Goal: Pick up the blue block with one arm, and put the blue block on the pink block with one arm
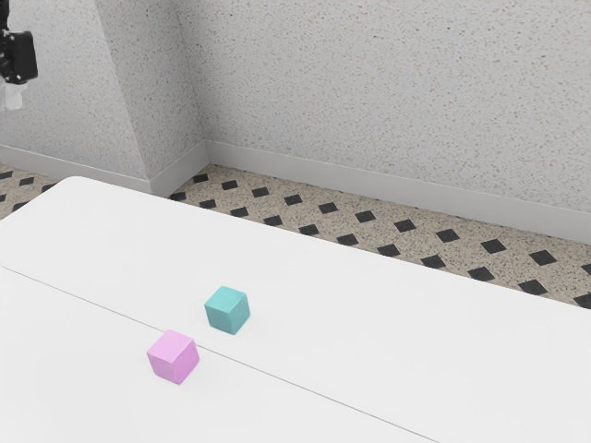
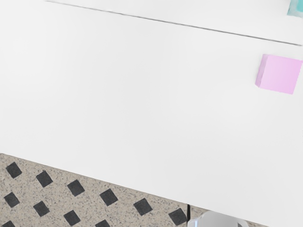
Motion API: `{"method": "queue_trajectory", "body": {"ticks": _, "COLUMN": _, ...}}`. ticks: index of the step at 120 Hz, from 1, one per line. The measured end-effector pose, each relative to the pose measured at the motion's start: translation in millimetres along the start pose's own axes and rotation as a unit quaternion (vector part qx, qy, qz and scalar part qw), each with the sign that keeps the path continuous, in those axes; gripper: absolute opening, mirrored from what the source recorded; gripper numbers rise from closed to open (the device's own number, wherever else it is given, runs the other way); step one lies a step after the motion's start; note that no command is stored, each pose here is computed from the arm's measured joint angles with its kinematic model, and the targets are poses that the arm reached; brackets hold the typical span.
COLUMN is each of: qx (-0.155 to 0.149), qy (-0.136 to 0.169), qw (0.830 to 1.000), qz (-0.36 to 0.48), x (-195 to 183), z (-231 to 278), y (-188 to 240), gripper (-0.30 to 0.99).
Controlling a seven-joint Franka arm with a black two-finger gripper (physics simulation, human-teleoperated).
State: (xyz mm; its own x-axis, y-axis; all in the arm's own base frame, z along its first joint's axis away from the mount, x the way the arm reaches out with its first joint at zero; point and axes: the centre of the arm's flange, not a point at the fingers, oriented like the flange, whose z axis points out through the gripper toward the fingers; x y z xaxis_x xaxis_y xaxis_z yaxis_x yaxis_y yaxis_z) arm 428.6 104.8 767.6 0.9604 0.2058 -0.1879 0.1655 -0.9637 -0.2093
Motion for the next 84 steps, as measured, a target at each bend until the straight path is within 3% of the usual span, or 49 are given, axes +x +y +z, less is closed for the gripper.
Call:
{"method": "queue_trajectory", "body": {"ticks": 15, "qx": 0.013, "qy": 0.044, "qw": 0.997, "qz": 0.057, "x": 52.0, "z": 3.9, "y": 77.8, "gripper": 0.69}}
{"method": "queue_trajectory", "body": {"ticks": 29, "qx": 0.013, "qy": 0.049, "qw": 0.995, "qz": 0.087, "x": 93.3, "z": 27.2, "y": 143.5, "gripper": 0.69}}
{"method": "queue_trajectory", "body": {"ticks": 46, "qx": -0.003, "qy": 0.019, "qw": 0.997, "qz": 0.076, "x": 136.6, "z": 107.2, "y": 155.0, "gripper": 0.69}}
{"method": "queue_trajectory", "body": {"ticks": 84, "qx": -0.043, "qy": 0.025, "qw": 0.997, "qz": 0.052, "x": 169.7, "z": 226.6, "y": 197.8, "gripper": 0.69}}
